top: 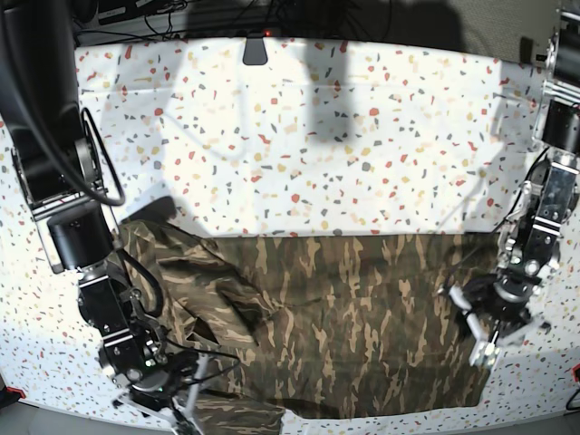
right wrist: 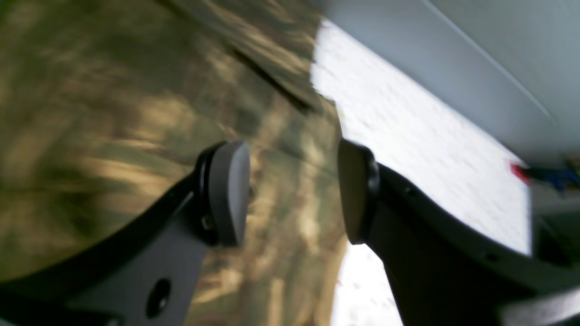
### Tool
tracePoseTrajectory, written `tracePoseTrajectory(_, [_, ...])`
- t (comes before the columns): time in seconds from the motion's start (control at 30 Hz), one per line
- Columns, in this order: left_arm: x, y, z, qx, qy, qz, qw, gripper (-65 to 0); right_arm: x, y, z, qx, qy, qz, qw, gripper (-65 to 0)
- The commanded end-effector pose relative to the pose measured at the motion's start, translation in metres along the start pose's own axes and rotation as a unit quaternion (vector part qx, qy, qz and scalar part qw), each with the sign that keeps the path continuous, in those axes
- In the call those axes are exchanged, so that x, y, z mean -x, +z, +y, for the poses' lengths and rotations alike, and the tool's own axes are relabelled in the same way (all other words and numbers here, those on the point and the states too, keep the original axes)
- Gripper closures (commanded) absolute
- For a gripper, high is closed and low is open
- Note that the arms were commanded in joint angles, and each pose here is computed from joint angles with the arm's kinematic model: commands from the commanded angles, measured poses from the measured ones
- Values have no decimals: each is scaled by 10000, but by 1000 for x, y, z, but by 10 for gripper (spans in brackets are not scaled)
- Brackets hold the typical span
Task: Fold the T-shirt properly
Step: 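Open both grippers and move them to the shirt's folded edge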
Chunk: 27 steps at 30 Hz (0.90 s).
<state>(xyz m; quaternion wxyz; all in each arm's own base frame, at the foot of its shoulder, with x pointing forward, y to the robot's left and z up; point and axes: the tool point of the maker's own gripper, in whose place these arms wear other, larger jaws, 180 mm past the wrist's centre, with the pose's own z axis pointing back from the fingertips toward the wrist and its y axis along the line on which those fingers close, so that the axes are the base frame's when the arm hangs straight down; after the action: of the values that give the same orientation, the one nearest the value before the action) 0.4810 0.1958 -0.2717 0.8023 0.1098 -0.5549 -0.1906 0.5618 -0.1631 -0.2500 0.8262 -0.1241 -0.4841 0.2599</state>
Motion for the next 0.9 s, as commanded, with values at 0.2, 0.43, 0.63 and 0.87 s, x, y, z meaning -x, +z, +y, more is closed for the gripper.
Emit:
tracePoseTrajectory(0.2, [-5,-3,10,-158,14,-65,9999,-249,-5,26,75,-1471,-210,-36,9889,-294])
tracePoseTrajectory(0.43, [56,4,-24,176,242,496,9983,-249,106,24,95,-977,291,773,9918,-294])
tracePoseTrajectory(0.63, [82,12,-50,295,59,442,9986,-249,137,29,36,-118,174,906,9957,-294])
tracePoseTrajectory(0.87, [121,10,-57,306,116,936,9951,-249,144,42,-33,489,10,914,9946,-294])
